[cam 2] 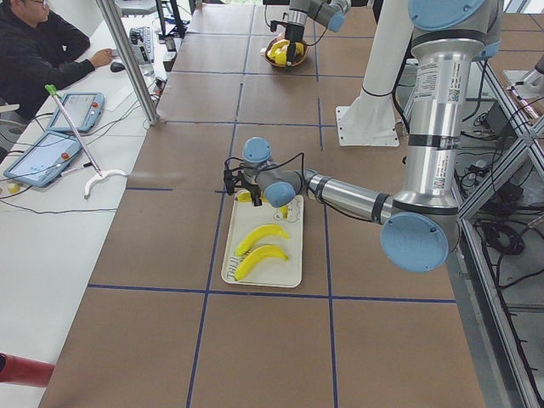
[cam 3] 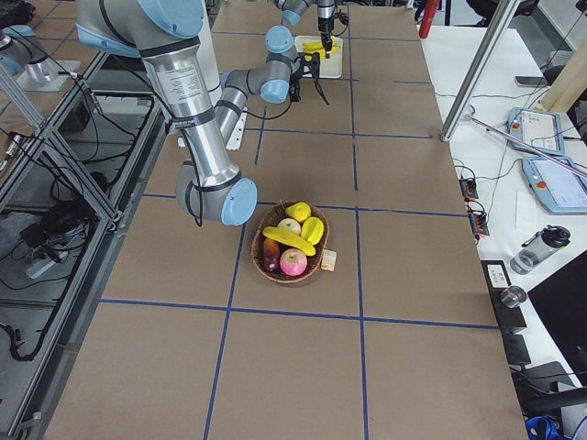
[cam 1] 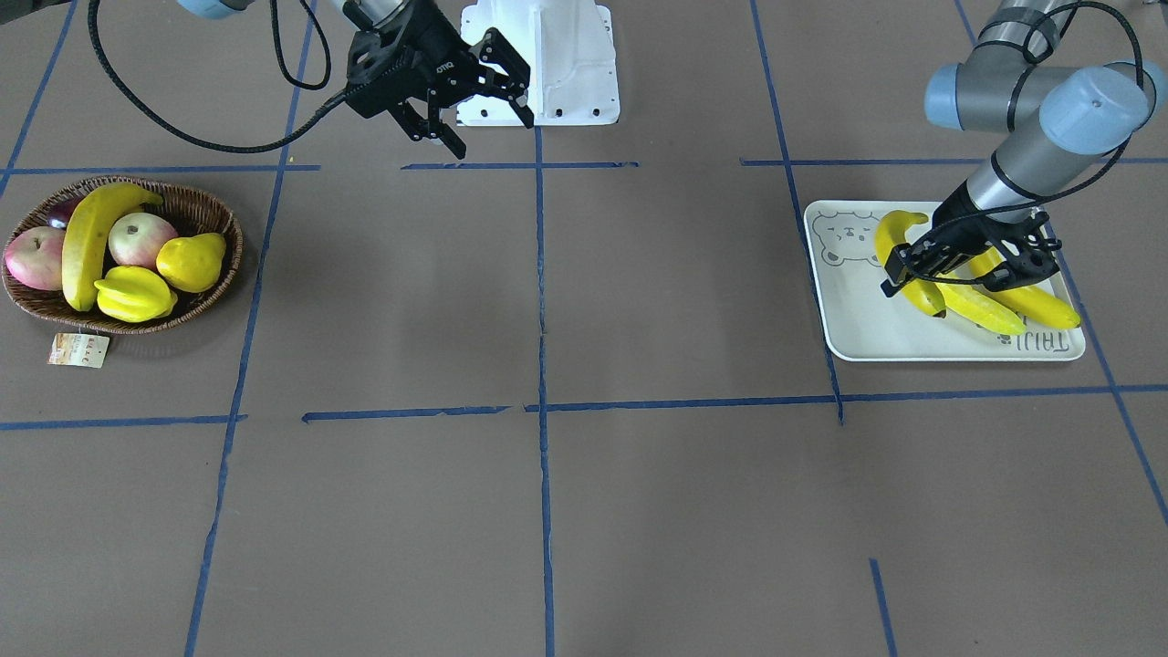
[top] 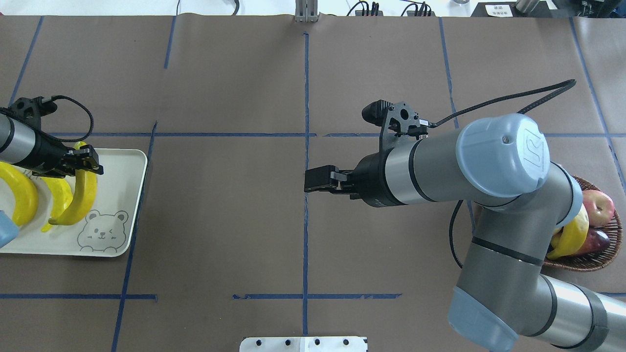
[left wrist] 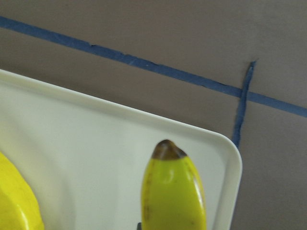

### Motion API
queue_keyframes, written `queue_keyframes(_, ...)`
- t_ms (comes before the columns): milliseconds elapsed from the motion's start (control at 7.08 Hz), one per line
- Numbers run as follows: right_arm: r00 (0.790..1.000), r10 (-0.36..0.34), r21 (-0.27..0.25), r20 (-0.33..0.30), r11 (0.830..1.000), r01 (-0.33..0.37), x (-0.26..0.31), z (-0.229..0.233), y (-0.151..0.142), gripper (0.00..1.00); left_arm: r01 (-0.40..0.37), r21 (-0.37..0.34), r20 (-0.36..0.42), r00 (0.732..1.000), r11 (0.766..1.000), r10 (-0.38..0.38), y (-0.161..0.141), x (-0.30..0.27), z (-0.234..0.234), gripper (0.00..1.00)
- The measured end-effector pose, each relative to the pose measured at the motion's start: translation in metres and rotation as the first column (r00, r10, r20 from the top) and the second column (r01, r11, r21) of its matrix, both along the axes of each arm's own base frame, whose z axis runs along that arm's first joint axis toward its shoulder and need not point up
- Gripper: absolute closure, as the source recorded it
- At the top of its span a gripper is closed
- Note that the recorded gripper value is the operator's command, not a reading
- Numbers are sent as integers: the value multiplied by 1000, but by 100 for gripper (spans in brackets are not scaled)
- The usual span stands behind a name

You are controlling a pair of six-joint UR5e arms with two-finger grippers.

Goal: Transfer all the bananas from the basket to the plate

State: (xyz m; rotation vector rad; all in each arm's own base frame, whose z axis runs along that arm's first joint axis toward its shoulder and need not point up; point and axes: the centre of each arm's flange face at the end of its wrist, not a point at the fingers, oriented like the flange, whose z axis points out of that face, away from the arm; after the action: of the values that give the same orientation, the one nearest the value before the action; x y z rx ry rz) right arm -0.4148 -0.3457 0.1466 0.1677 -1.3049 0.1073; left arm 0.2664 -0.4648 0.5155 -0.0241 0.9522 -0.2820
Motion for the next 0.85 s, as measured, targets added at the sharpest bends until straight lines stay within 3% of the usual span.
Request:
queue_keyframes(141, 1000, 3, -1, -1, 1000, -3, 1, 0, -1, 0, 13, -4, 24, 1000, 1000, -13, 0, -2, 12, 1)
queue_keyframes(424, 1000, 7, -1, -2, 1000, -7, 3, 1, -3, 0, 44, 8, 66, 997, 999, -45, 0, -8, 28, 0)
queue_keyframes(847, 1000, 21, -13, -18, 1000, -22, 20, 14, -7, 0, 39, 24, 43, 998, 999, -40, 0, -10, 15, 0)
